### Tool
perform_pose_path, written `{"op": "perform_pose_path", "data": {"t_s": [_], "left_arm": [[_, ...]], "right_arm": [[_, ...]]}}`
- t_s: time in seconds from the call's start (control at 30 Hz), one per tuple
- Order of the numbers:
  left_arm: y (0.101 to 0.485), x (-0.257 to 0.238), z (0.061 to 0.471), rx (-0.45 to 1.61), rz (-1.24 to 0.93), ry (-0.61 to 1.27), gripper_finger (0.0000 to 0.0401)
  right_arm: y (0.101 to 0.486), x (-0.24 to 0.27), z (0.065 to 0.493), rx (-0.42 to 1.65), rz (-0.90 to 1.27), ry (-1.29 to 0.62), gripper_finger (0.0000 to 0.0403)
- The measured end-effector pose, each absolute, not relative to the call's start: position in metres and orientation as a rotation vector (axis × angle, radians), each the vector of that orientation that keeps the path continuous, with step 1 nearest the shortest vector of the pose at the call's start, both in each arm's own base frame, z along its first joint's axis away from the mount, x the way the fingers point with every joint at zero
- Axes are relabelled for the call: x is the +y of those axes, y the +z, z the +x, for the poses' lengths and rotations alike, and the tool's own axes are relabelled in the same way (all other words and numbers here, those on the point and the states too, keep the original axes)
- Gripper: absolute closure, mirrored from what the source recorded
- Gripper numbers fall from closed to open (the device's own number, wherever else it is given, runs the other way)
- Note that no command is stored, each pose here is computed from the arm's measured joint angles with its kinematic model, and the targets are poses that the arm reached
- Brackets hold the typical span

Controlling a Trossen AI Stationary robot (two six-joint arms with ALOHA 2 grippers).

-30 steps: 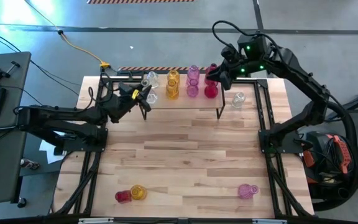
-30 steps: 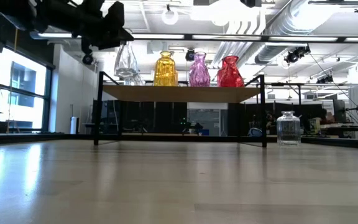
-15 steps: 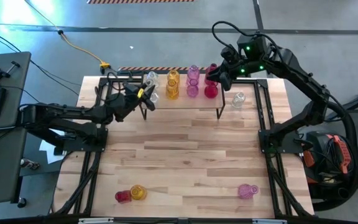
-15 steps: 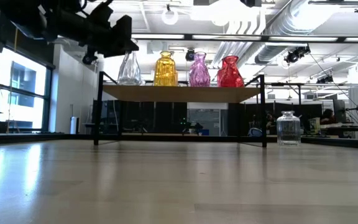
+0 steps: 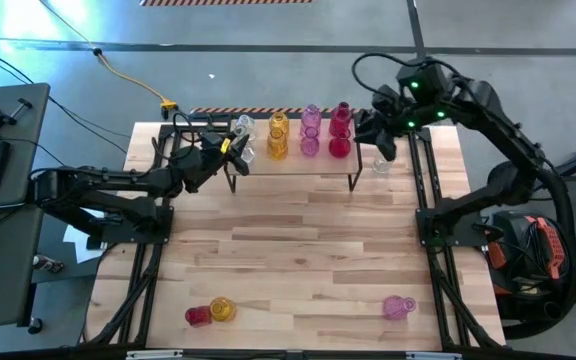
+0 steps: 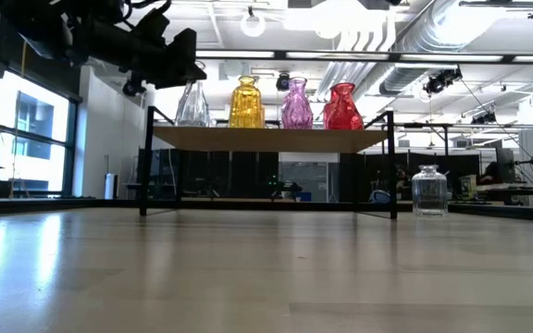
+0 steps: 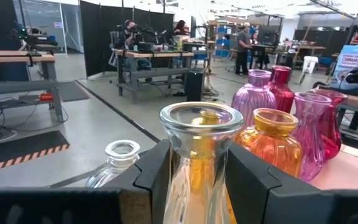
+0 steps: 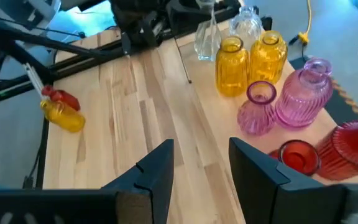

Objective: Sort vases onto shelf
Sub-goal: Put the bottom transparent vase aligned with the other transparent vase on the shelf

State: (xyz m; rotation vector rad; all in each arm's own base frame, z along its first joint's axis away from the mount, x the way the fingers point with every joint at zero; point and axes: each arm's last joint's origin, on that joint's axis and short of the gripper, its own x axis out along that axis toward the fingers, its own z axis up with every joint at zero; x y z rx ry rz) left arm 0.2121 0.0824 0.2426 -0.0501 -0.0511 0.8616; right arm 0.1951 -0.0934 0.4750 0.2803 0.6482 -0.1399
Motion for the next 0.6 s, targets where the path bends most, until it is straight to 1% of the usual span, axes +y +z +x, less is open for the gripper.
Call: {"op": "perform_pose_path", "data": {"t_s": [0.13,0.27,0.43,0.6], "left_arm": [[0.243,0.082,0.212,-0.051,-0.05,0.862,0.0284],[0.243,0.082,0.212,-0.051,-0.049,0.862,0.0284],[0.243,0.082,0.212,-0.047,-0.041,0.863,0.0284],[0.243,0.084,0.211,-0.039,-0.023,0.871,0.0284]], "right_arm": [[0.471,-0.083,0.171,0.58,0.244,-0.163,0.0268],[0.448,-0.07,0.135,0.468,0.256,-0.234,0.0268],[0.412,-0.048,0.106,0.282,0.273,-0.133,0.0268],[0.37,-0.034,0.086,0.112,0.206,-0.106,0.0268]]}}
